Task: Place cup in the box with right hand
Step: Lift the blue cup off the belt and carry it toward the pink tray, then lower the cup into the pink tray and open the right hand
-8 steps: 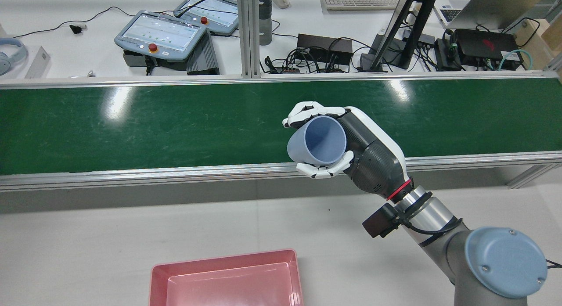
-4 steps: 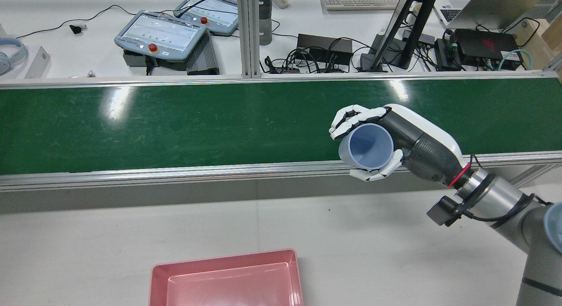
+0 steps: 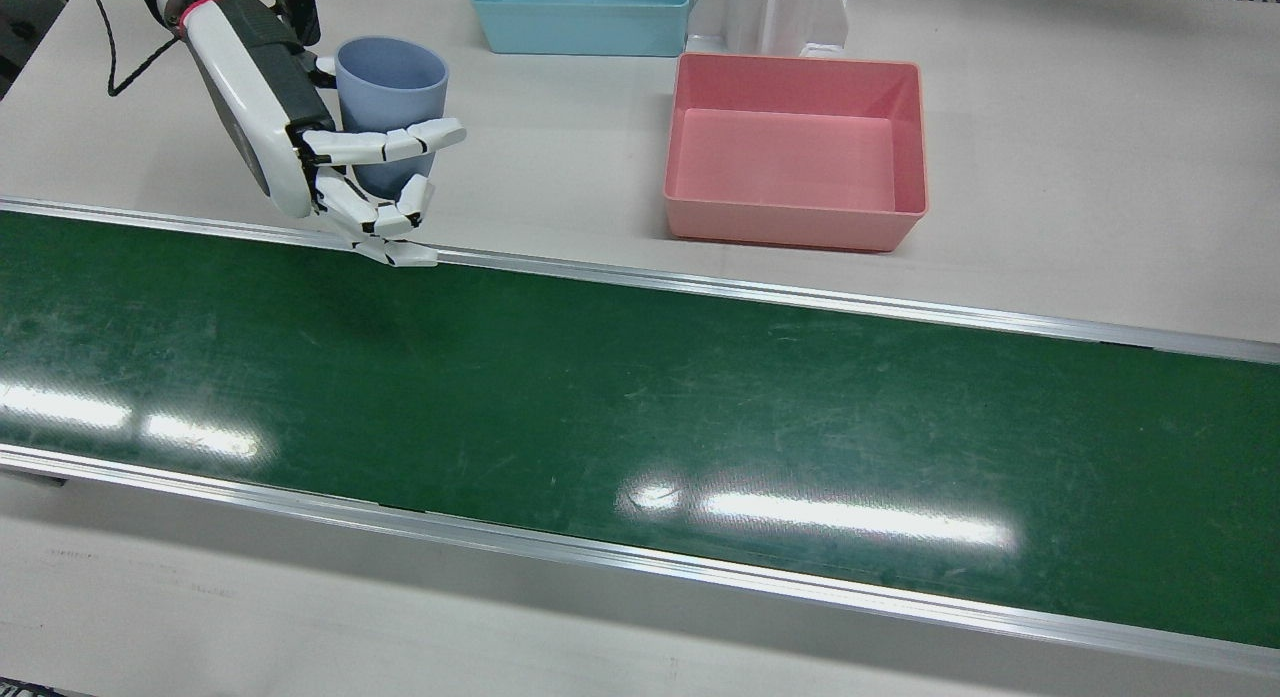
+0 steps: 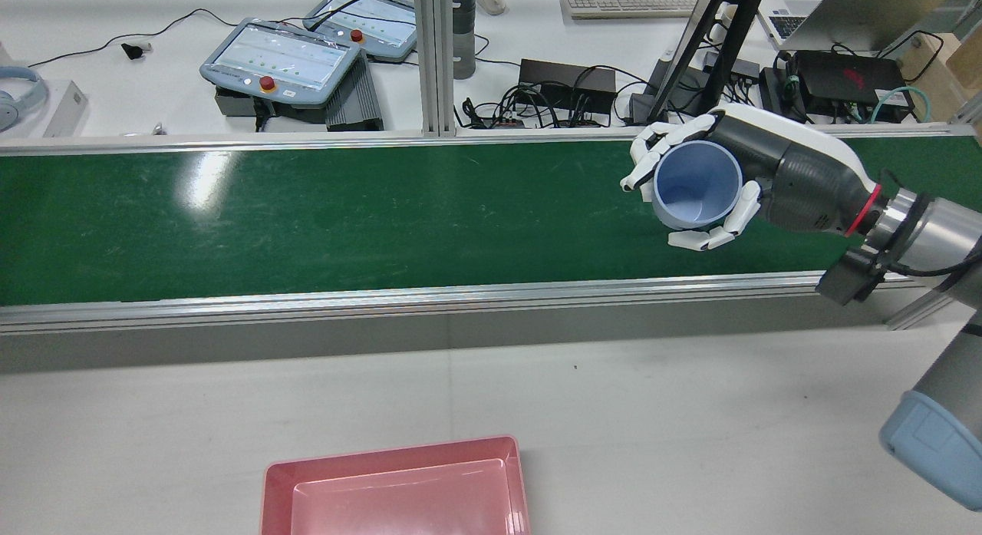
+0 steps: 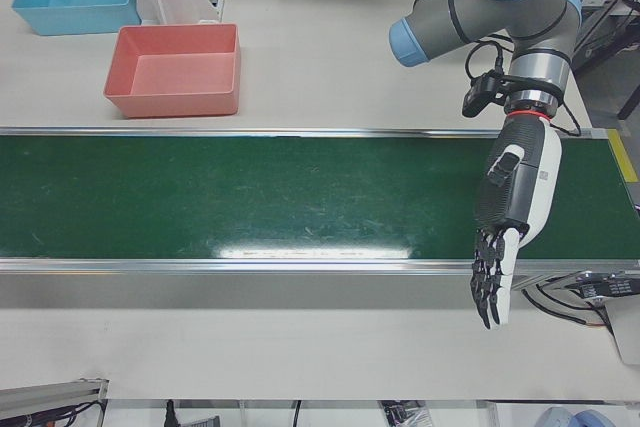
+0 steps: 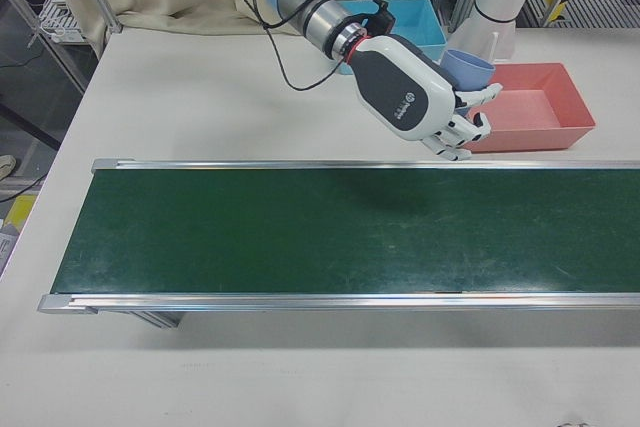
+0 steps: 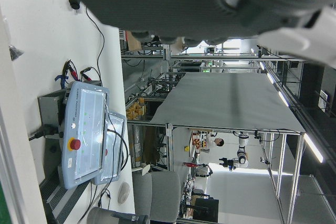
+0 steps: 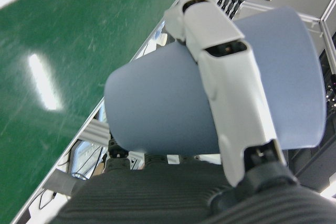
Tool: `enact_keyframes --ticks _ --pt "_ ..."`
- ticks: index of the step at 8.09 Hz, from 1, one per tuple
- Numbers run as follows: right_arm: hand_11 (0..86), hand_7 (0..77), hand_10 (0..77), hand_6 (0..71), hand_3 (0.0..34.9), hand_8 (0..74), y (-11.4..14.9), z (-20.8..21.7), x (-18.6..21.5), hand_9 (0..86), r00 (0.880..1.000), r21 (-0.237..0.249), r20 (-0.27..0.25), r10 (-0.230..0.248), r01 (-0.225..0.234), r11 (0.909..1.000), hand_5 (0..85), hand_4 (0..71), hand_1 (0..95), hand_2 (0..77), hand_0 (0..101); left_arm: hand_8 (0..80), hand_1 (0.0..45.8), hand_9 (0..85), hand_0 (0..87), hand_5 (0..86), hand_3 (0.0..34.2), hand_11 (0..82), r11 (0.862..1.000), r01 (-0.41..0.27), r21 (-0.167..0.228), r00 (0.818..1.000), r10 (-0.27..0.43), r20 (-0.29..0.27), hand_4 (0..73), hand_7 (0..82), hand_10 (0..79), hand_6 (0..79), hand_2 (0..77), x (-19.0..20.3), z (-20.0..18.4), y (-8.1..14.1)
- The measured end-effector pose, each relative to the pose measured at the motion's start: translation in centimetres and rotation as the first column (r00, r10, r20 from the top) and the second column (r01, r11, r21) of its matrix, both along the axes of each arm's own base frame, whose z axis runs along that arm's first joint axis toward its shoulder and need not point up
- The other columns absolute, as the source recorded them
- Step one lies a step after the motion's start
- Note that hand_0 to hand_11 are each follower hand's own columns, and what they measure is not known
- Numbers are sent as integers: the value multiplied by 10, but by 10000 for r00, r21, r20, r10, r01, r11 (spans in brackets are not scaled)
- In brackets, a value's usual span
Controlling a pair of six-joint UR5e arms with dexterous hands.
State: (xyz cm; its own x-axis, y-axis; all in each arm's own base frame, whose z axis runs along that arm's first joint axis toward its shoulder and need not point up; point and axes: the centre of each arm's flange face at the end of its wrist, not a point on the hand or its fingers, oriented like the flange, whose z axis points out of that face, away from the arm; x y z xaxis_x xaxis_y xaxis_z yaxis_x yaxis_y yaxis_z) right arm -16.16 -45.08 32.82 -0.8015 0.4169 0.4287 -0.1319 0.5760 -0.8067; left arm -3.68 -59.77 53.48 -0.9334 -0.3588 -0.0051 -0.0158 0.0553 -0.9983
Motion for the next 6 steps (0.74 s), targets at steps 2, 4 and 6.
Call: enact_keyframes --ticks 2,4,6 --pt "289 654 180 202 107 333 29 -18 -63 567 9943 318 296 -1027 1018 9943 153 409 185 360 798 0 5 0 0 0 0 0 10000 1 0 10000 -1 0 0 0 0 0 5 0 0 0" --pt "267 622 158 202 110 349 71 -26 -126 540 9865 484 371 -1593 1575 9863 158 409 164 398 797 0 5 0 0 0 0 0 10000 -9 -13 10000 9 1 0 0 0 0 5 1 0 0" --pt "256 611 153 191 111 333 124 -25 -189 518 9800 503 215 -1979 1967 9792 158 409 164 398 797 0 5 0 0 0 0 0 10000 -5 -4 10000 5 0 0 0 0 0 5 0 -1 0"
